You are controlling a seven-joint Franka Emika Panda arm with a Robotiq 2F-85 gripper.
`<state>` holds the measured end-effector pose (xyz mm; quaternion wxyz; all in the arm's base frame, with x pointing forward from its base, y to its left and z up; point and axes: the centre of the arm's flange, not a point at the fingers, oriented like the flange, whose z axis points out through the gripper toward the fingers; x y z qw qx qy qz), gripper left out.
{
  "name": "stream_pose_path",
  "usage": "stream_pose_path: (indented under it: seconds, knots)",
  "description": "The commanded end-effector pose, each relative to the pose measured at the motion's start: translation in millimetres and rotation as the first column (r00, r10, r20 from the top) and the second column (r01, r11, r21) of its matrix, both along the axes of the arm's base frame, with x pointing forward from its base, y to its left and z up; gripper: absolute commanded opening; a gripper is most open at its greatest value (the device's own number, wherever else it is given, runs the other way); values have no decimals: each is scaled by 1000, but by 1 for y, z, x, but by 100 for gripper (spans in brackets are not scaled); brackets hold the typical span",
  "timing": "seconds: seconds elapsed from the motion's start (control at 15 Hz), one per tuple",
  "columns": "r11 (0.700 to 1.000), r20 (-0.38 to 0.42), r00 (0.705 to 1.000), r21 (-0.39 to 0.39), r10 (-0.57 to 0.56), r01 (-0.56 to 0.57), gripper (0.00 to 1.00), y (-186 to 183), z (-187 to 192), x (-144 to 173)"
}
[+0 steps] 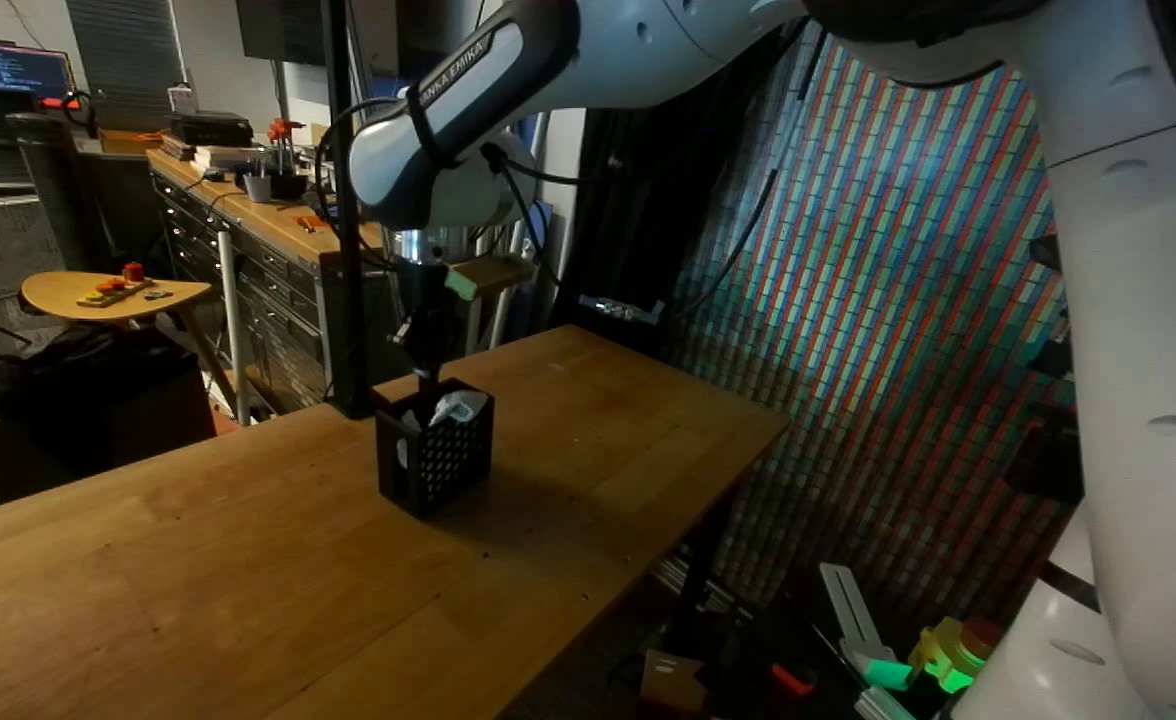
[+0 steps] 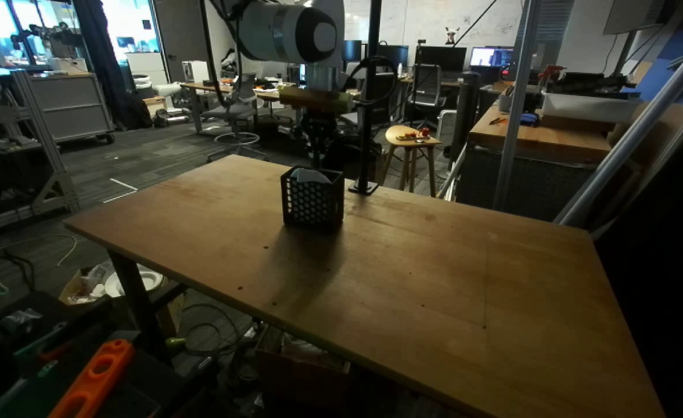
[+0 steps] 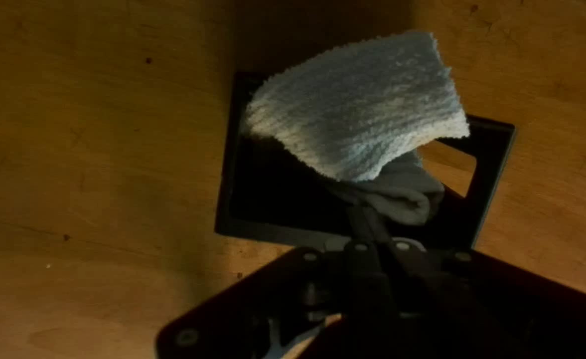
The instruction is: Put the towel in the box
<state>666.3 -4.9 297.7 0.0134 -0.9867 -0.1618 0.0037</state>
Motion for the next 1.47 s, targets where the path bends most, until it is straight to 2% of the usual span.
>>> stream_pose_path:
  seconds: [0.0, 0.27, 0.8, 1.4]
  knots:
    - [999, 54, 998, -42, -31, 33, 0, 2, 31, -26]
    - [995, 64, 995, -43, -83, 85, 0, 4, 35, -44]
    - [984, 29, 986, -65, -163, 165, 0, 1, 23, -82]
    - [976, -9, 977, -61, -212, 211, 0, -3, 9, -102]
